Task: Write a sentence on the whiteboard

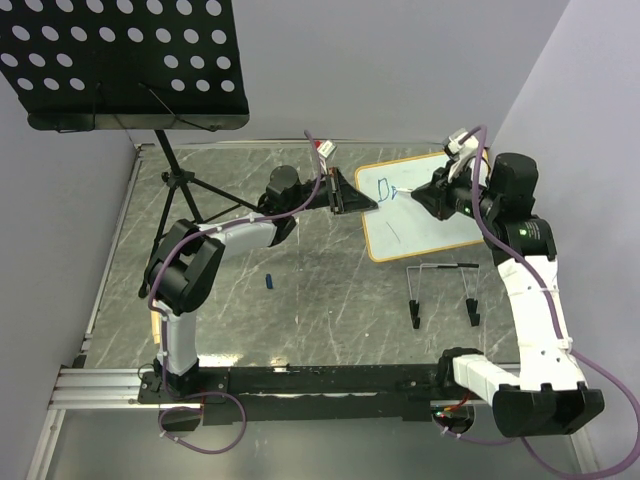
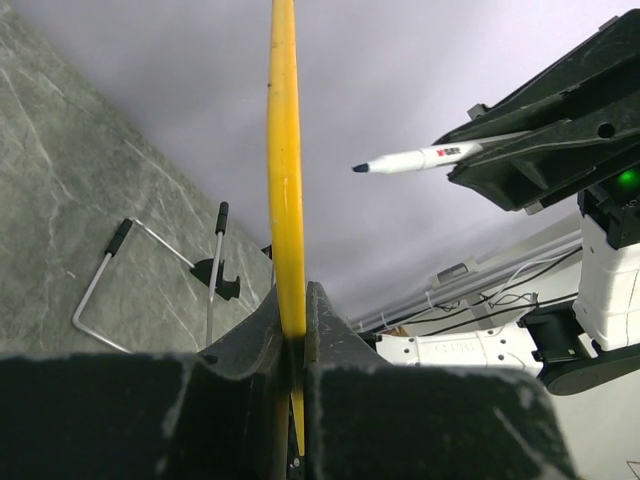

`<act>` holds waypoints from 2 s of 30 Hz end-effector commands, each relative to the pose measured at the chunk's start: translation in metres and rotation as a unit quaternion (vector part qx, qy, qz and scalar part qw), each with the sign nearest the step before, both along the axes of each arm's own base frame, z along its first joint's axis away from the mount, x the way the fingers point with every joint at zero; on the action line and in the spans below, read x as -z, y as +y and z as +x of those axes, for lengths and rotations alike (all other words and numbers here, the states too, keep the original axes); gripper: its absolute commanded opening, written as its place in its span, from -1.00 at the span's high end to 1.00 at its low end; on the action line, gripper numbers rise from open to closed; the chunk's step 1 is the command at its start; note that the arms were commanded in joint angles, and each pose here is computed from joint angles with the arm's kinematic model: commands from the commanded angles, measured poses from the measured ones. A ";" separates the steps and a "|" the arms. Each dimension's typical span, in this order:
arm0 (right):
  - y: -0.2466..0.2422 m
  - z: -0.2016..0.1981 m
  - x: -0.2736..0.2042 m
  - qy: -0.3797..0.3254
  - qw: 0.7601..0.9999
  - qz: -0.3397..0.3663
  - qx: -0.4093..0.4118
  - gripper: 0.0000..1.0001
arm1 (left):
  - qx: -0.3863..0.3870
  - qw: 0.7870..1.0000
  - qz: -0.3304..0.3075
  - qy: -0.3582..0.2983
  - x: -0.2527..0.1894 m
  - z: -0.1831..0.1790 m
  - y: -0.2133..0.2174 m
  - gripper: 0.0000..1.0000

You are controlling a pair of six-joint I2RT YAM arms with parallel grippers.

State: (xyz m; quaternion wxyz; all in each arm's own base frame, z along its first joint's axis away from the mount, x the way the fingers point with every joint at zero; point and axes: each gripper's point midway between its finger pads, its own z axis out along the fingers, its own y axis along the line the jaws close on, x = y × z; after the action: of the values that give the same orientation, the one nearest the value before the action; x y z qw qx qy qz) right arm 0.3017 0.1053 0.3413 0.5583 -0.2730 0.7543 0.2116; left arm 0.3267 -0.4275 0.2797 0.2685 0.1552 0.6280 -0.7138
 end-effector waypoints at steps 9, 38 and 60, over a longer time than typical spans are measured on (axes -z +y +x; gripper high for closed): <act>-0.012 0.020 -0.012 -0.032 0.999 -0.018 0.030 1.00 | -0.012 0.994 -0.077 -0.074 -0.073 -0.015 0.010 0.98; -0.026 0.021 0.015 0.006 0.997 -0.039 0.071 1.00 | -0.011 0.993 -0.082 -0.080 -0.077 -0.013 0.008 0.98; -0.023 0.046 0.003 0.014 0.997 -0.029 0.067 1.00 | 0.004 0.993 -0.083 -0.078 -0.071 -0.016 0.007 0.98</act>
State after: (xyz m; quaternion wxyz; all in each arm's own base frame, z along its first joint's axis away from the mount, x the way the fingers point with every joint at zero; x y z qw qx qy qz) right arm 0.3452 0.0784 0.3301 0.5496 -0.2327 0.7895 0.1427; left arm 0.3338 -0.4278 0.2820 0.2721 0.1295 0.6313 -0.7146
